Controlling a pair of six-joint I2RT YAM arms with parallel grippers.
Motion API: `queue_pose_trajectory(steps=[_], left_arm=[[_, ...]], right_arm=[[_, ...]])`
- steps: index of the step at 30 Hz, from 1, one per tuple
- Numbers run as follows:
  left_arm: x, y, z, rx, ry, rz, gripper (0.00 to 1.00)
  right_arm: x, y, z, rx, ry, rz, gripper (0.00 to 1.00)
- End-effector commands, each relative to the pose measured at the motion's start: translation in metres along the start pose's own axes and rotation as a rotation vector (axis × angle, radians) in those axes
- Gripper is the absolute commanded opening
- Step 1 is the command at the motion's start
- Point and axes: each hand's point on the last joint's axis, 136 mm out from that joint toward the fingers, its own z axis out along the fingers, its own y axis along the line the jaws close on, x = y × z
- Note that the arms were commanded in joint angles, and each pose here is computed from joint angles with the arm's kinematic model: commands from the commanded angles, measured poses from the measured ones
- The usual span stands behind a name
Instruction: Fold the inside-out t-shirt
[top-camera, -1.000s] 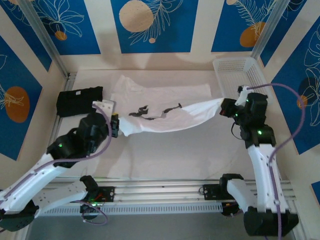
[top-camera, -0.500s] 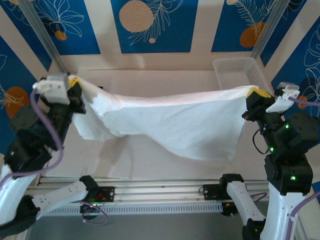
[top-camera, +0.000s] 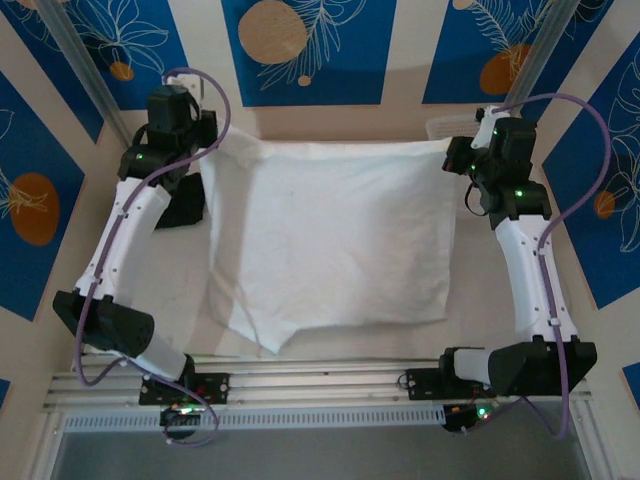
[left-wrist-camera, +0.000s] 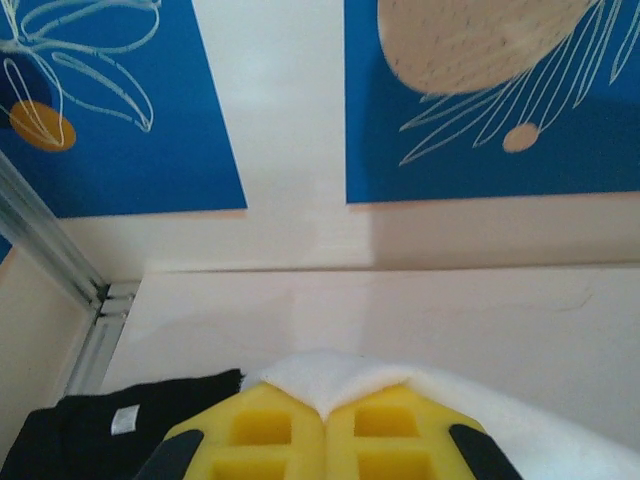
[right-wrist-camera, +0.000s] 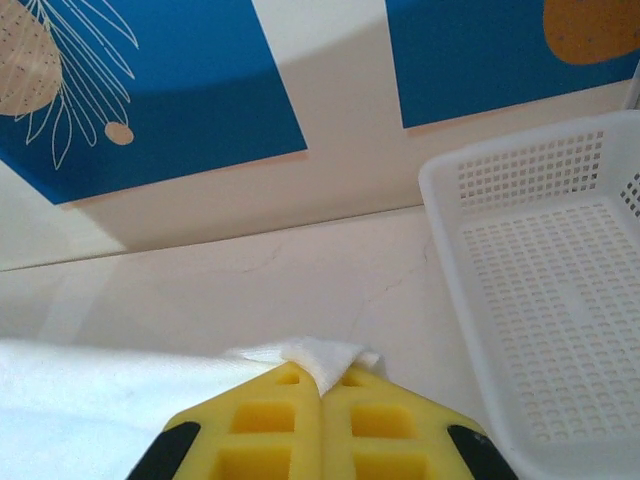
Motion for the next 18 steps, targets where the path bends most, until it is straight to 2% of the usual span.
queue_pose_trajectory(steps=[1, 5, 9, 18], left_arm=[[-0.061, 0.008, -0.055, 0.042, -0.186, -0.055, 0.0], [-0.065, 0.011, -0.093, 0.07, -0.239, -0.07, 0.0], [-0.067, 0.018, -0.146, 0.102, -0.329, -0.094, 0.0], [-0.087, 0.014, -0.292, 0.328, -0.656, -0.134, 0.0]], right_arm=[[-0.056, 0.023, -0.047, -0.054, -0.186, -0.073, 0.0], [-0.058, 0.027, -0.074, -0.06, -0.218, -0.086, 0.0], [-0.062, 0.033, -0.117, -0.067, -0.279, -0.096, 0.0], [-0.073, 0.045, -0.244, -0.069, -0.498, -0.115, 0.0]])
